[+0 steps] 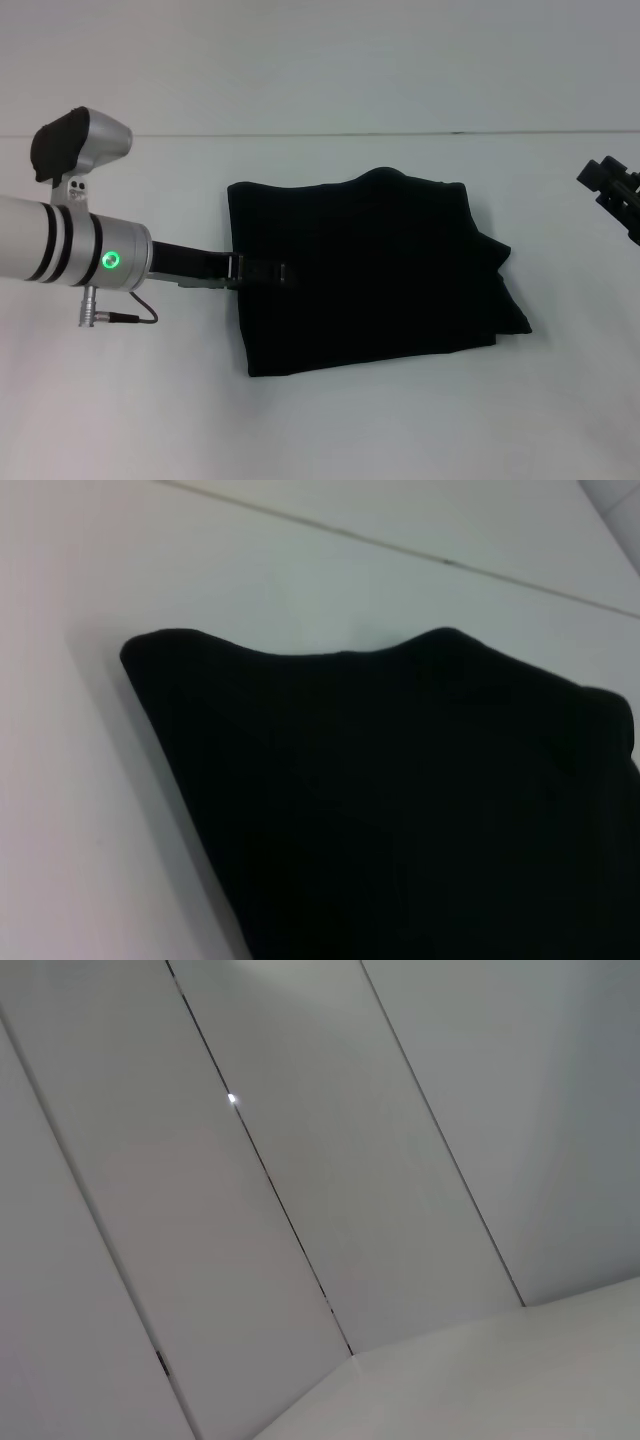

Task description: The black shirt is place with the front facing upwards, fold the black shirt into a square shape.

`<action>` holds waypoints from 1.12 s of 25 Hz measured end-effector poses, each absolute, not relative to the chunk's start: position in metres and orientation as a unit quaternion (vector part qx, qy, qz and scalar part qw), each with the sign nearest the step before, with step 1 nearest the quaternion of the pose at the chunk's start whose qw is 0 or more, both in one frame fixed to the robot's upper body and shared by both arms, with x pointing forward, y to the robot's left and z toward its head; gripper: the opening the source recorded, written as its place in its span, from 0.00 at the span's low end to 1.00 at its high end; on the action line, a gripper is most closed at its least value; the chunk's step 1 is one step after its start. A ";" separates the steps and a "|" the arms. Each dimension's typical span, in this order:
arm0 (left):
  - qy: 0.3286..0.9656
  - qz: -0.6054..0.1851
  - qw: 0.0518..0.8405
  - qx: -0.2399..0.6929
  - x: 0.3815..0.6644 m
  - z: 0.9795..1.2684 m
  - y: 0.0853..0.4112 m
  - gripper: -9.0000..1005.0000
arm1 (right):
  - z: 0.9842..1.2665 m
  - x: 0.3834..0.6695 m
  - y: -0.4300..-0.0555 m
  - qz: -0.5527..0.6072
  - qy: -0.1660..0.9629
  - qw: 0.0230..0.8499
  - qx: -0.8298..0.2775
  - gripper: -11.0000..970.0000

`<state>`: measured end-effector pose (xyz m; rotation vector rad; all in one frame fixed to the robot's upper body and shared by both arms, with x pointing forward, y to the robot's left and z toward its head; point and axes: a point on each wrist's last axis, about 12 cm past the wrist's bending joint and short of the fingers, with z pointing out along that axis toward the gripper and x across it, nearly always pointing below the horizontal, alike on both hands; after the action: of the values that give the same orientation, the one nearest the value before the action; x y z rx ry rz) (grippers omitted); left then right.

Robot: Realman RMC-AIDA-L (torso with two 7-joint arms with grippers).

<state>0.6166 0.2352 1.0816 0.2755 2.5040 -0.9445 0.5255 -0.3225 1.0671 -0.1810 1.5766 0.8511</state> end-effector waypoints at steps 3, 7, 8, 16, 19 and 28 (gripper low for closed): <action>0.907 -0.342 0.223 0.101 0.617 1.081 0.232 0.84 | 1.066 0.525 -0.322 0.371 0.686 0.621 -0.078 0.41; 0.912 -0.331 0.219 0.104 0.616 1.076 0.229 0.83 | 1.065 0.524 -0.322 0.372 0.688 0.619 -0.077 0.41; 0.913 -0.328 0.218 0.105 0.615 1.074 0.228 0.79 | 1.064 0.523 -0.322 0.372 0.688 0.618 -0.076 0.41; 0.918 -0.300 0.227 0.123 0.617 1.067 0.213 0.54 | 1.062 0.519 -0.323 0.374 0.689 0.617 -0.074 0.41; 0.918 -0.299 0.227 0.124 0.617 1.067 0.214 0.47 | 1.061 0.517 -0.323 0.375 0.688 0.617 -0.072 0.41; 0.910 -0.327 0.223 0.121 0.604 1.073 0.234 0.18 | 1.061 0.517 -0.322 0.379 0.687 0.616 -0.070 0.42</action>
<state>0.6043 0.2344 1.0726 0.3339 2.5134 -0.9018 0.5168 -0.3221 1.0614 -0.1603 1.5830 0.8725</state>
